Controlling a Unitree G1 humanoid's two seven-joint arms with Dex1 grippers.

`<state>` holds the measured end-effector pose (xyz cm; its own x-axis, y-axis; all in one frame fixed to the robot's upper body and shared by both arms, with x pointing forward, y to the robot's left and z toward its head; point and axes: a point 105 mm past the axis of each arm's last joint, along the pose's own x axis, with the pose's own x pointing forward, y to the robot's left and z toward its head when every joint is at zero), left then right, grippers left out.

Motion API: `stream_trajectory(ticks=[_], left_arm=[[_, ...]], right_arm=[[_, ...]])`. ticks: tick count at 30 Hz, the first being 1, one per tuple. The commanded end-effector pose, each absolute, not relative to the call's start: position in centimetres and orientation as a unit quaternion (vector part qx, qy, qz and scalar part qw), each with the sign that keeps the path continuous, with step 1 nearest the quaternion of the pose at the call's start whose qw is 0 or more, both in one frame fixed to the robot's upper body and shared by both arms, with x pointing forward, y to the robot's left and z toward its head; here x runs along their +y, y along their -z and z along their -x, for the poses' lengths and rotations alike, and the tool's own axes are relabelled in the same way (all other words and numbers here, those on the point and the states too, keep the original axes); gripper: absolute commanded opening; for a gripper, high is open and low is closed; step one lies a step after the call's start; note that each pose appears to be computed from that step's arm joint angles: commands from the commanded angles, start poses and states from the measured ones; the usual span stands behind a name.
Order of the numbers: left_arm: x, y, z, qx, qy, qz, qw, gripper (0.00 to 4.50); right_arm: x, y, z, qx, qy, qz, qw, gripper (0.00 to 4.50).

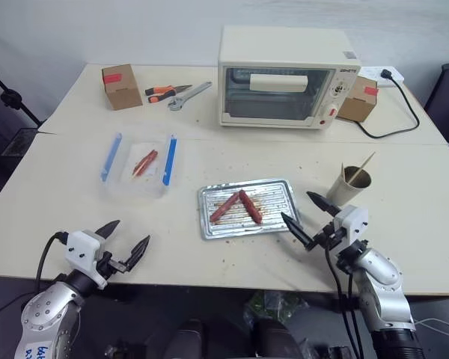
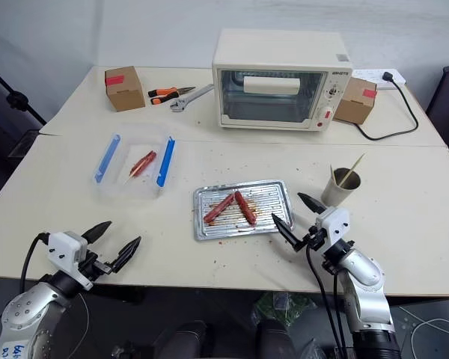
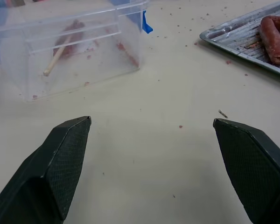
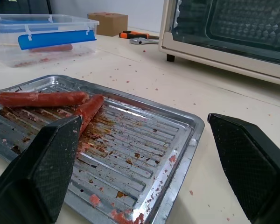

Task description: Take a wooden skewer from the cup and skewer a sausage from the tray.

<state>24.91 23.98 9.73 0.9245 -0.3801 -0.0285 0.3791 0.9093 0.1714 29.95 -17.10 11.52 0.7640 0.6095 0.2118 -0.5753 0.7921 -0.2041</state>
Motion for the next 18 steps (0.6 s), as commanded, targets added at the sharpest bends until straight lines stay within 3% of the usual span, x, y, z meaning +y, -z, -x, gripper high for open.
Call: stream_trajectory(ticks=[1,6,10,14,18], left_arm=[[23.6,-10.4,-25.4,-0.01,0.209,-0.105,0.972,4.45],[19.6,-13.5,-26.2,-0.035,0.358,-0.101,0.927,4.45],[16.9,-15.5,-25.7,-0.035,0.511,-0.105,0.853,4.45],[15.7,-17.2,-27.0,-0.061,0.555,-0.097,0.824,4.45],[14.2,-18.4,-28.0,-0.08,0.582,-0.068,0.806,4.45]], right_arm=[[-17.0,-13.4,-29.4,-0.165,-0.325,0.074,0.928,4.5],[-19.0,-16.0,-25.1,-0.14,-0.367,0.095,0.914,4.5],[-24.3,-17.2,-22.0,-0.121,-0.294,0.151,0.936,4.5],[-30.2,-17.3,-19.6,-0.083,-0.198,0.187,0.958,4.5],[-32.7,-17.1,-18.6,-0.047,-0.177,0.206,0.961,4.5]])
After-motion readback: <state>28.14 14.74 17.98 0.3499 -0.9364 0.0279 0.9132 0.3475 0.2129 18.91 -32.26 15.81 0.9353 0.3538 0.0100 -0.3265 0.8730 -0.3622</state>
